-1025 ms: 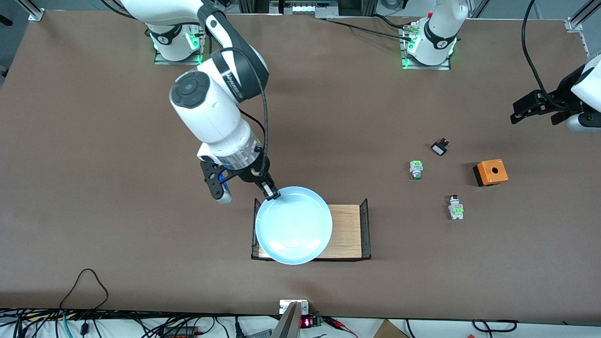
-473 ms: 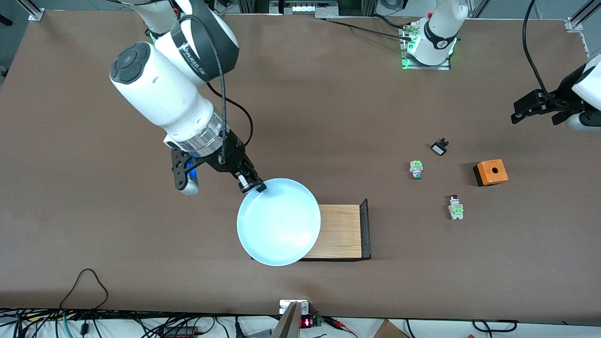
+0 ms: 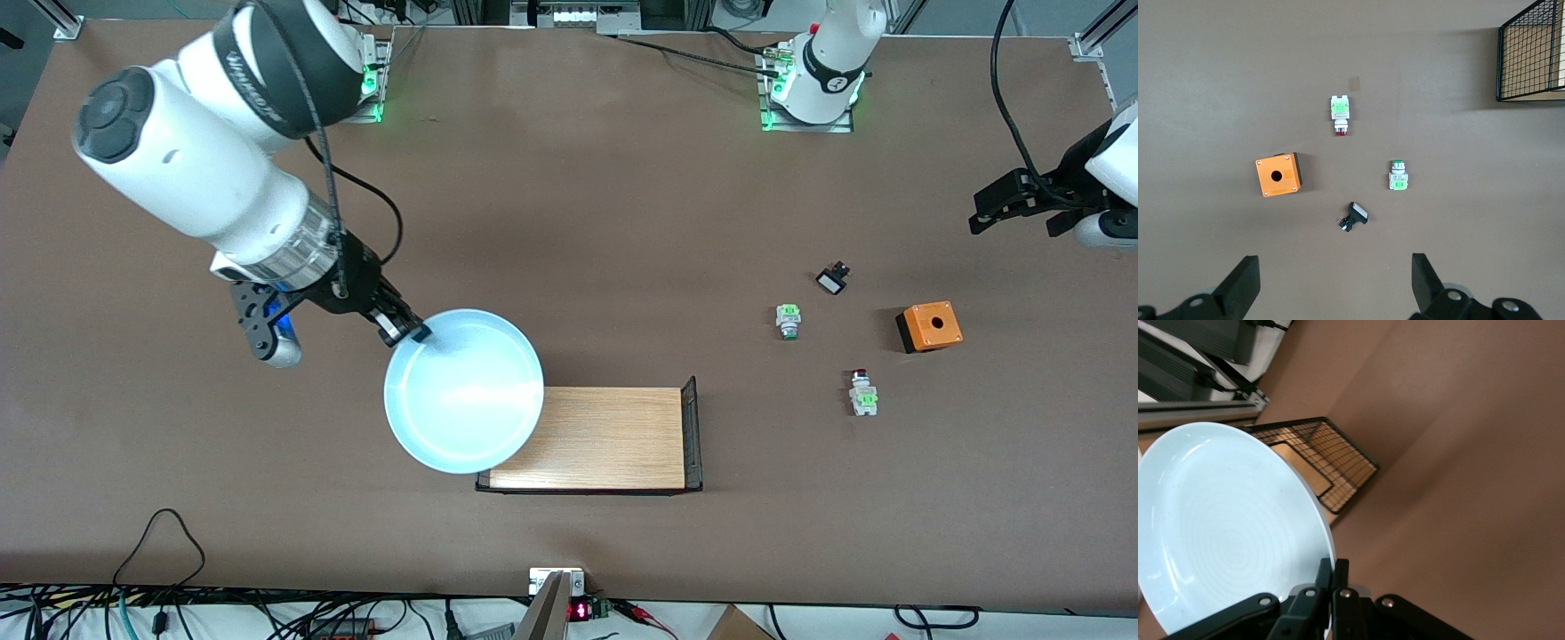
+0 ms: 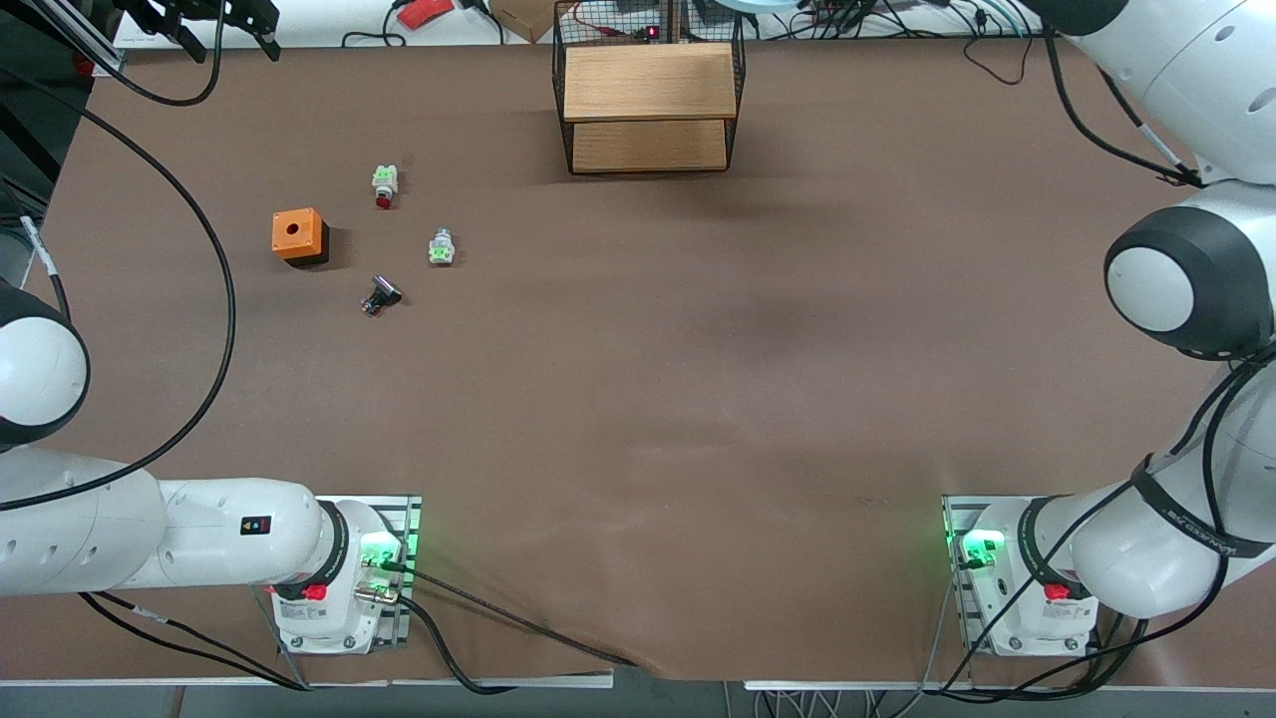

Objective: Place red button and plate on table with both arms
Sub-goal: 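Carry the plate away from the tray and lower it onto the table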

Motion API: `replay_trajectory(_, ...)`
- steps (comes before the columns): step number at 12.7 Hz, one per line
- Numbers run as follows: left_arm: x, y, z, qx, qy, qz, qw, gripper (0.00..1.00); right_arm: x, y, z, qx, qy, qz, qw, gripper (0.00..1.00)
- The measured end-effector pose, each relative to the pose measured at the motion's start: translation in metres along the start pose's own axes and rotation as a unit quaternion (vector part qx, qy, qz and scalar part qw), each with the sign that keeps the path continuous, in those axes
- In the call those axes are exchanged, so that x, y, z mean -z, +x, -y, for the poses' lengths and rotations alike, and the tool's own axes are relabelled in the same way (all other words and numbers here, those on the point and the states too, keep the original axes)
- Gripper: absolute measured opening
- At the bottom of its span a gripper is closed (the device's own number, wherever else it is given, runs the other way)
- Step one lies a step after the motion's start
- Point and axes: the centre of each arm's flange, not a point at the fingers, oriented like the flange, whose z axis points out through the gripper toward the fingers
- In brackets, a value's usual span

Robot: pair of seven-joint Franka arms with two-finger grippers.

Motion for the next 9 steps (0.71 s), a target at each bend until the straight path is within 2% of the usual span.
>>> replay_trajectory(4,0.0,0.0,0.0,-0.001,0.0,0.0,1.0,1.0,-0.008,0.059,-0.05,0.104,-0.056,0.028,0.993,0.02)
replay_trajectory(9,0.001,0.0,-0.001,-0.004,0.0,-0.001,1.0,1.0,-0.023,0.13,-0.124,0.219,-0.121,0.066,0.966,0.02)
